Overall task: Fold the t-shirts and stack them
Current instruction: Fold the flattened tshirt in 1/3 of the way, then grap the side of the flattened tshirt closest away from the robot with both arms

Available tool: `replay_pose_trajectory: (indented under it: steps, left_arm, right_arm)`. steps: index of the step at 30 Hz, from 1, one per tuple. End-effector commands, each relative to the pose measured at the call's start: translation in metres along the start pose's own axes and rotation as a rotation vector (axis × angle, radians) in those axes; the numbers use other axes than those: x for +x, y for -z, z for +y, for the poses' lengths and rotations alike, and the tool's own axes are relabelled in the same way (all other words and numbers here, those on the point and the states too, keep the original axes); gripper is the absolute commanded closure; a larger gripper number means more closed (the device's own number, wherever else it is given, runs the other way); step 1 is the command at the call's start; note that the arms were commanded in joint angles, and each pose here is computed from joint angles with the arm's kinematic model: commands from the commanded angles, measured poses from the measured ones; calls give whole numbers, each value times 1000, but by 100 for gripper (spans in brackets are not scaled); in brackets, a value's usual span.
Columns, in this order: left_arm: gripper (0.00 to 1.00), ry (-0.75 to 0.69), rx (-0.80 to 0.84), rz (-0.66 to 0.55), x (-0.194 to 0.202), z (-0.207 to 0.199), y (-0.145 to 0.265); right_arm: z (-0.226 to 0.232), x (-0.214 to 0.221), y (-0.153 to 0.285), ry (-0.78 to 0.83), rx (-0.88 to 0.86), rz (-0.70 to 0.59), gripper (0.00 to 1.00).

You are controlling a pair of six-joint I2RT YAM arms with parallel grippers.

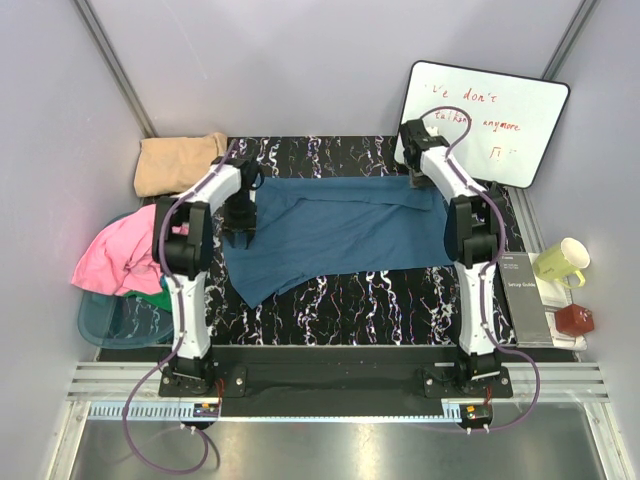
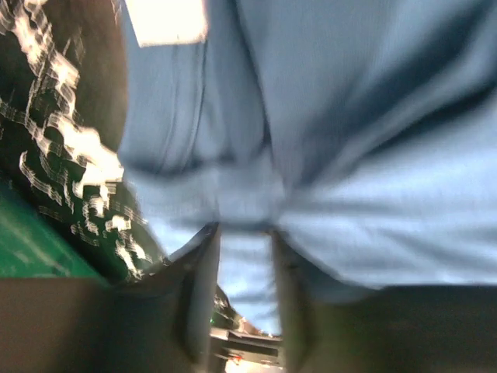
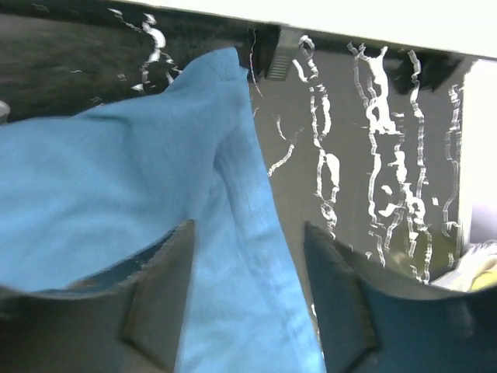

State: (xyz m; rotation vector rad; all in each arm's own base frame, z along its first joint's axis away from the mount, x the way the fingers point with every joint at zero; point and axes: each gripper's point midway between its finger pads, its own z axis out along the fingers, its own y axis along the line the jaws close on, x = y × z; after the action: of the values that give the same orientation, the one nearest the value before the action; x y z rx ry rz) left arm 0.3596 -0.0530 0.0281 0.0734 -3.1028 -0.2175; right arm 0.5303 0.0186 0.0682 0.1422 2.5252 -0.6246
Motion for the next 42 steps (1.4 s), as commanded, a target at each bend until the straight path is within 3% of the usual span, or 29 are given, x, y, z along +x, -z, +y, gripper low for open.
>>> replay_pose_trajectory:
  steps: [1, 5, 6, 12, 16, 19, 26, 31, 33, 36, 40, 42]
  left_arm:
    - [32, -13, 142, -213, 0, -15, 74]
    - [2, -92, 211, -328, 15, -38, 107]
    - [1, -115, 222, -361, 20, -43, 119]
    - [1, -326, 186, -400, 67, -90, 125]
    - [1, -434, 64, -353, 109, -103, 95]
    - [1, -413, -4, -313, 130, -99, 73]
    - [2, -371, -38, -266, 160, -94, 39]
    - [16, -382, 40, -275, 171, -110, 36]
    - [28, -395, 49, -281, 175, -120, 37]
    - [33, -430, 52, -284, 180, -136, 38]
    - [32, -449, 17, -271, 184, -148, 28]
    - [25, -434, -1, -274, 180, -151, 25]
  right_arm:
    - [-30, -54, 92, -106, -128, -172, 25]
    - [-50, -41, 136, -114, -198, -199, 12]
    - [-51, -23, 131, -101, -188, -163, 11]
    - [-72, 22, 142, -107, -146, -116, 10]
    - [-77, 40, 152, -145, -166, -105, 9]
    - [-76, 50, 159, -177, -195, -98, 0]
    - [-80, 70, 180, -238, -258, -107, 0]
    - [-87, 79, 193, -249, -280, -128, 0]
    - [-89, 84, 194, -246, -281, -129, 0]
    - [-93, 90, 197, -243, -280, -135, 0]
    - [-94, 99, 197, -238, -278, -127, 0]
    - [-95, 99, 199, -239, -281, -134, 0]
